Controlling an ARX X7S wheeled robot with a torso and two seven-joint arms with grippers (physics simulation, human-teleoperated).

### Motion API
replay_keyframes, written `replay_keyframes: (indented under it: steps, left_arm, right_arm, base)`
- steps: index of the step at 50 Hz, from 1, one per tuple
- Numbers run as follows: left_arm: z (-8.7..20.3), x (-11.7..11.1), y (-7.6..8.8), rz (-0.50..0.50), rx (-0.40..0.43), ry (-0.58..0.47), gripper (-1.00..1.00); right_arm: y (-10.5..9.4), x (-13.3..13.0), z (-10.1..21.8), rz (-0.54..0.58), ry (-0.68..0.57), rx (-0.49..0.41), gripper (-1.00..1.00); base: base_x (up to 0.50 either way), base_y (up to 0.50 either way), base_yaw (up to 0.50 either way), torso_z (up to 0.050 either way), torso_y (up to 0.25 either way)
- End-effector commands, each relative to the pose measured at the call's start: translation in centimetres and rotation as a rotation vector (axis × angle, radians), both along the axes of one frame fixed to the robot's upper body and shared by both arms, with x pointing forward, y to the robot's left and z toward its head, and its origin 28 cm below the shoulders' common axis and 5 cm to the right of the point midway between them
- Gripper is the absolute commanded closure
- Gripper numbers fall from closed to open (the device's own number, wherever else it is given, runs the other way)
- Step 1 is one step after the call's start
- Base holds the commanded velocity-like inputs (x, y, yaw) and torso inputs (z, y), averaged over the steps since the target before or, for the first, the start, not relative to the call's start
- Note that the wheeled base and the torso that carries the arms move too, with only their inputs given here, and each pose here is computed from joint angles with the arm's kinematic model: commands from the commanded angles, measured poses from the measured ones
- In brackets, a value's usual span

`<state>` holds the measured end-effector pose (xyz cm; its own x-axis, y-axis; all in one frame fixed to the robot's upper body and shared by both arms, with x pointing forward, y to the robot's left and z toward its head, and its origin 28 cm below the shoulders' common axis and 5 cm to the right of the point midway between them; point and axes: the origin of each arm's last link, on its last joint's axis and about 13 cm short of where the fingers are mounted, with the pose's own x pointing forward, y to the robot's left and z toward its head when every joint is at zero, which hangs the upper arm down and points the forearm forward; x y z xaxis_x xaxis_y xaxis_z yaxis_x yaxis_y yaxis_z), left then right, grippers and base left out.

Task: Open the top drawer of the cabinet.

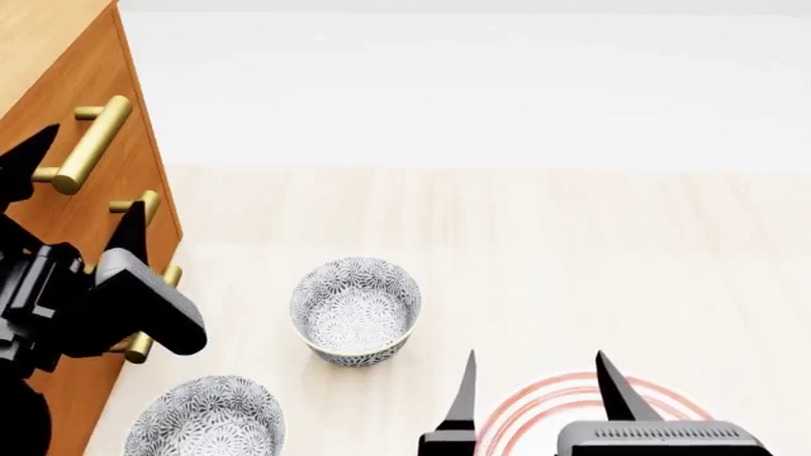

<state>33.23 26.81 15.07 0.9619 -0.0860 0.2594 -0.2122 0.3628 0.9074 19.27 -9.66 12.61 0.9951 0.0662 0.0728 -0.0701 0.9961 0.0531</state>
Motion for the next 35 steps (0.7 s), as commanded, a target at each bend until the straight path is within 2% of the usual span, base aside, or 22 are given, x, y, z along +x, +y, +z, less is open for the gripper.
replay_keyframes:
  steps: [1,12,35]
  left_arm:
    - [-0.3,1.9,0.6,0.046,0.017,0.033,-1.0]
    - [-0.8,3.3,0.8,0.077,0.051,0.039,-1.0]
    - [-3.1,4.7,1.9,0.147,0.068,0.078,-1.0]
  right_arm:
    - [0.0,-0.2,-0.1,0.001,0.001,0.0,-1.0]
    - [0.1,0.0,-0.3,0.004,0.007,0.001,-1.0]
    - [0.0,0.1,-0.5,0.003,0.01,0.007,-1.0]
  base:
    - [0.0,0.0,0.0,0.0,0.0]
    - [0.0,0.0,0.0,0.0,0.0]
    - [0.0,0.0,0.0,0.0,0.0]
